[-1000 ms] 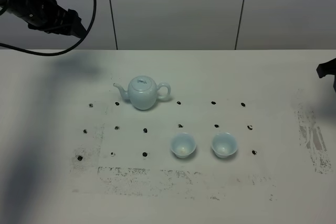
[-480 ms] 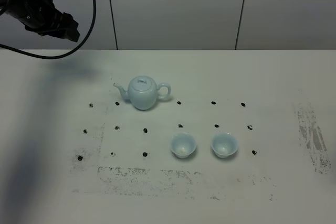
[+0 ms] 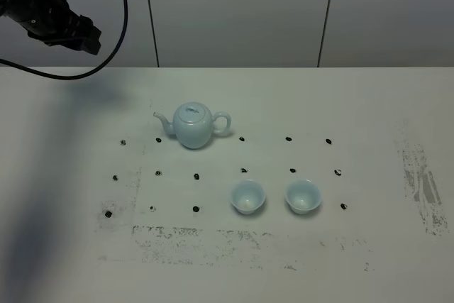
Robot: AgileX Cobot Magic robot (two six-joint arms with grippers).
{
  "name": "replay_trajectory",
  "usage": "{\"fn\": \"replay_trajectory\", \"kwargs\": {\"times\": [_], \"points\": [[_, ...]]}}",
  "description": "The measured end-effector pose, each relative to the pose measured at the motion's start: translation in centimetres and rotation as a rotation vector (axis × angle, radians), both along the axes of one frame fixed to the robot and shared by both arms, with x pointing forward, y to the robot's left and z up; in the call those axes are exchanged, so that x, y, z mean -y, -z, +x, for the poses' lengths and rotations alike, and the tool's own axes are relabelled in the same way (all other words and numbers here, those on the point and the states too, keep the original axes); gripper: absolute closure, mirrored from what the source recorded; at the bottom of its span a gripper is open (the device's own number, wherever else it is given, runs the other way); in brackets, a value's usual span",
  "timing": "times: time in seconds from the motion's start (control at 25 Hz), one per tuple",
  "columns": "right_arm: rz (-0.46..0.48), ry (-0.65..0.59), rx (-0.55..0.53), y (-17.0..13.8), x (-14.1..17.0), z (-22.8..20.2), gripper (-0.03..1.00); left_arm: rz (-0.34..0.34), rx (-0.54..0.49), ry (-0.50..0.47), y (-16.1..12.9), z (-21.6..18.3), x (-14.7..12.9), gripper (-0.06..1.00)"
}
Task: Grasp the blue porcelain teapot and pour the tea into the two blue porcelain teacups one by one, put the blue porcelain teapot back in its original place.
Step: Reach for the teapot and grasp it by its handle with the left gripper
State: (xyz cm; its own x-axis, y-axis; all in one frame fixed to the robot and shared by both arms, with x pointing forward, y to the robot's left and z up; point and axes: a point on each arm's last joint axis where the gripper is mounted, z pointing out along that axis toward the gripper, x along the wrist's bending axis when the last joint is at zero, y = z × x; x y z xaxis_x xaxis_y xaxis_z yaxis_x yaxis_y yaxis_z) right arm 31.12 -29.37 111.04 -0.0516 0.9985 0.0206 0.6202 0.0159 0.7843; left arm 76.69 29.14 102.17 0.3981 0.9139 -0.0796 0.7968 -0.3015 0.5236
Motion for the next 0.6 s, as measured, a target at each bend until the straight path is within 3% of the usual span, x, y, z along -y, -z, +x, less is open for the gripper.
{"fn": "replay_trajectory", "kwargs": {"times": [0.36, 0.6], "points": [[-0.020, -0.040, 0.176, 0.1, 0.3, -6.5, 0.69, 0.012, 0.027, 0.000, -1.5, -0.4, -0.1, 0.36], [-0.030, -0.052, 0.168, 4.4, 0.3, -7.6, 0.71, 0.012, 0.039, 0.000, -2.2, -0.6, -0.1, 0.37]]}}
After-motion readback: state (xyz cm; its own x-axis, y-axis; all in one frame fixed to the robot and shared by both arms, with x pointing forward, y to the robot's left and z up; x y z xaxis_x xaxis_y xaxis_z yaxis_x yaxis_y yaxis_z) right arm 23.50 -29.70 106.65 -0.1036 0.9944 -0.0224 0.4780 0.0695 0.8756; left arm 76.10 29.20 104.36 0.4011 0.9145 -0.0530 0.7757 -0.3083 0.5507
